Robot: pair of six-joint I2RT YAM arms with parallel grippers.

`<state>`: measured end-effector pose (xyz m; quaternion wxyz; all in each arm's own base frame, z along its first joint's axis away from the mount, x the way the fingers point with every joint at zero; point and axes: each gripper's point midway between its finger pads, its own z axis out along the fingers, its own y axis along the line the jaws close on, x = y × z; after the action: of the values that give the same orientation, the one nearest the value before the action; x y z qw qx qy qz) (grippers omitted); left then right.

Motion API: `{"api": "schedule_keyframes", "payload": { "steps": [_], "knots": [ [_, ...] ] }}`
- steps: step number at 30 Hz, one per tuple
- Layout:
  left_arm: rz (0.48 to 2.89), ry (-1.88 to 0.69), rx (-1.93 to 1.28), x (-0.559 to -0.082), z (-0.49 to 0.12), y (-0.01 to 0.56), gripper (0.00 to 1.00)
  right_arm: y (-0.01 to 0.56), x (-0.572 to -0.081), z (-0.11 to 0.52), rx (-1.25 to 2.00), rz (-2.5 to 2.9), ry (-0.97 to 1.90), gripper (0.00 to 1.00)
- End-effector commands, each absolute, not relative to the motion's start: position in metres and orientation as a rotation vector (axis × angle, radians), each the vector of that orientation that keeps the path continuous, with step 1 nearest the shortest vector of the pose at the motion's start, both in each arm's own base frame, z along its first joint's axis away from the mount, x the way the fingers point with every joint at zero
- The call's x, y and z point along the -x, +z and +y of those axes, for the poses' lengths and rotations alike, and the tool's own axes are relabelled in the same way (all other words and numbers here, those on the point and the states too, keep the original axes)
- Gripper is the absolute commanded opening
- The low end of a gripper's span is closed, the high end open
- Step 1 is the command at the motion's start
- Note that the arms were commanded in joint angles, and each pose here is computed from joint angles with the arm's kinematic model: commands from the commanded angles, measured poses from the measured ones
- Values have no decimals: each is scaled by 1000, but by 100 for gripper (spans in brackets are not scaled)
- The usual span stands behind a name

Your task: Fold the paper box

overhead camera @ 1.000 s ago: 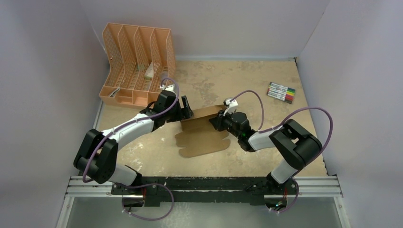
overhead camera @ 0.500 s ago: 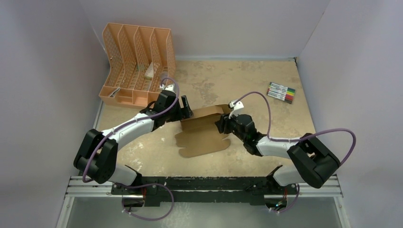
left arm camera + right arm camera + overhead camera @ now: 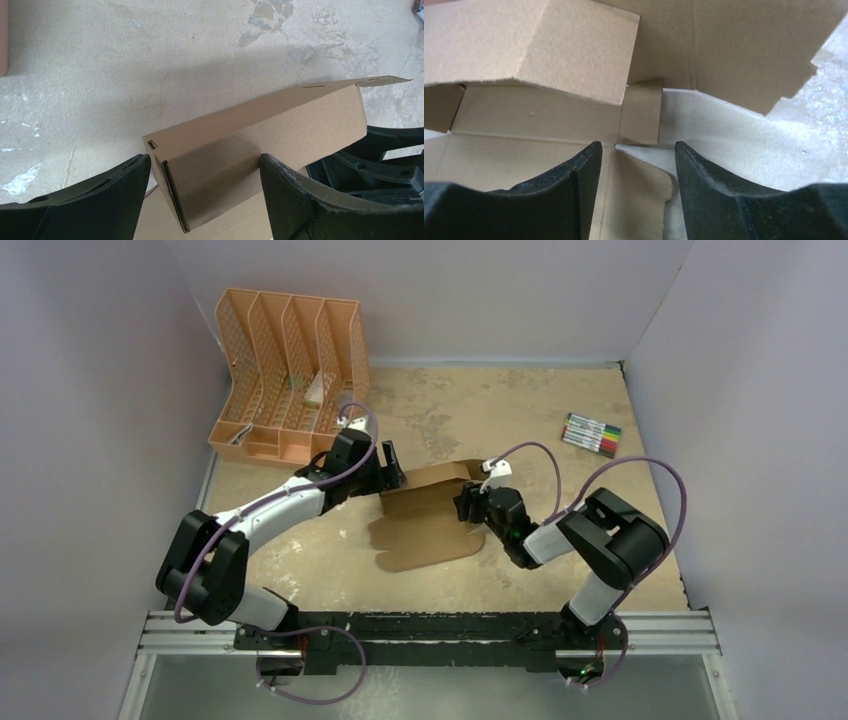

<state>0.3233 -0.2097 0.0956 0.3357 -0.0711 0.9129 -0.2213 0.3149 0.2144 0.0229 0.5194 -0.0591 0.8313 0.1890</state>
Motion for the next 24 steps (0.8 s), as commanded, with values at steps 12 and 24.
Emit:
{"api": "schedule_keyframes", "payload": {
  "steps": [12,24],
  "knots": [
    [2355,-607,152,-335,-217,109,79,64,-344,256,357,1778,529,32],
    [2357,-644,164,-336,-222,106,79,63,-325,280,572,1714,535,31]
  ]
}}
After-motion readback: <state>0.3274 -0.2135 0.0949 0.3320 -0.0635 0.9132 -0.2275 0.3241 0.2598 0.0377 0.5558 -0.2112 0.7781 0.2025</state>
